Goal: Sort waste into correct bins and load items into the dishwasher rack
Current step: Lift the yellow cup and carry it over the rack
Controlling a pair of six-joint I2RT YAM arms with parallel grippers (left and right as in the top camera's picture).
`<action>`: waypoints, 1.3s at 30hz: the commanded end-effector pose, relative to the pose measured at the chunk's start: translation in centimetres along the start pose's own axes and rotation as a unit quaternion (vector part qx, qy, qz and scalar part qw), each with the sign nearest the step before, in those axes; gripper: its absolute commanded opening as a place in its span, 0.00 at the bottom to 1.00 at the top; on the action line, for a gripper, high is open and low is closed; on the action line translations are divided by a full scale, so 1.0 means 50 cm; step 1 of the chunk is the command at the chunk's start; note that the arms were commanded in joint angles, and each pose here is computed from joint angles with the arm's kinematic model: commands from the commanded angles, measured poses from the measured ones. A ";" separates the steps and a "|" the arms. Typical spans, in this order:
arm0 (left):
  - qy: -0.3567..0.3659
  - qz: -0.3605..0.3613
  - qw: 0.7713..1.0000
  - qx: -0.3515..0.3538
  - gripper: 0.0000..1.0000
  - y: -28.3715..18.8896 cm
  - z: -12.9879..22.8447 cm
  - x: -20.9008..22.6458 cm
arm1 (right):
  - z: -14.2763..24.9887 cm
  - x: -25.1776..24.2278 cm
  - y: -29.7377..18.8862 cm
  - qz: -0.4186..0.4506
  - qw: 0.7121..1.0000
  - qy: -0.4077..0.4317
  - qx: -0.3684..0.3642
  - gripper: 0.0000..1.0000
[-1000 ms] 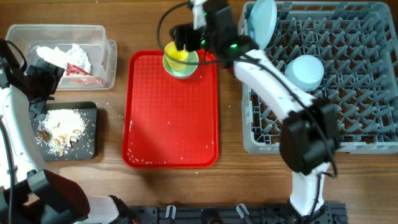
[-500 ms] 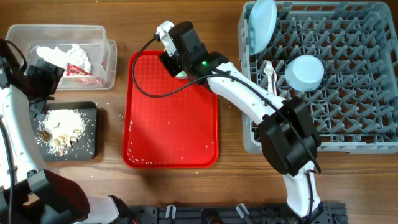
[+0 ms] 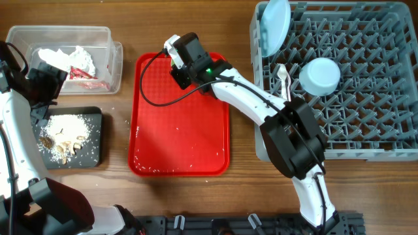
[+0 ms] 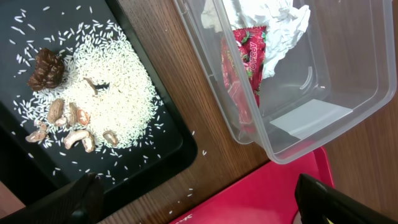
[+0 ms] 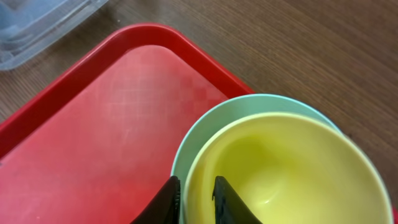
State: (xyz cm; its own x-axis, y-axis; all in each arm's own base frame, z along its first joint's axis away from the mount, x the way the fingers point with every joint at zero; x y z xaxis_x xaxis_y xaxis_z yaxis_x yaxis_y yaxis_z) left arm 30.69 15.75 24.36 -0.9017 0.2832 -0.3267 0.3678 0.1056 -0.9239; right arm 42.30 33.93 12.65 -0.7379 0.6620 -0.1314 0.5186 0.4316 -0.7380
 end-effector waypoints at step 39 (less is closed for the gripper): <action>-0.003 0.003 1.000 -0.003 1.00 -0.004 -0.006 -0.002 | 0.079 -0.264 -0.840 0.134 0.940 0.294 -0.106 0.04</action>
State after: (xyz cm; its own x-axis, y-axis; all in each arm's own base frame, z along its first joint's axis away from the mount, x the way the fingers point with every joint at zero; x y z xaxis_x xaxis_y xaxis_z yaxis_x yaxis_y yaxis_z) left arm 30.69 15.75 24.36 -0.9017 0.2832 -0.3267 0.3678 0.1056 -0.9239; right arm 28.66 5.45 41.48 -0.1337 0.9859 0.1009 0.7552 0.1673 -0.6338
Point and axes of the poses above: each gripper's point midway between its finger pads, its own y axis out along the fingers, its own x axis along the line the jaws close on, z = x × y, the point moved 7 cm from there along -y, back along the fingers, and after that the axes turned 8 degrees about -y, right-handed, at the moved point
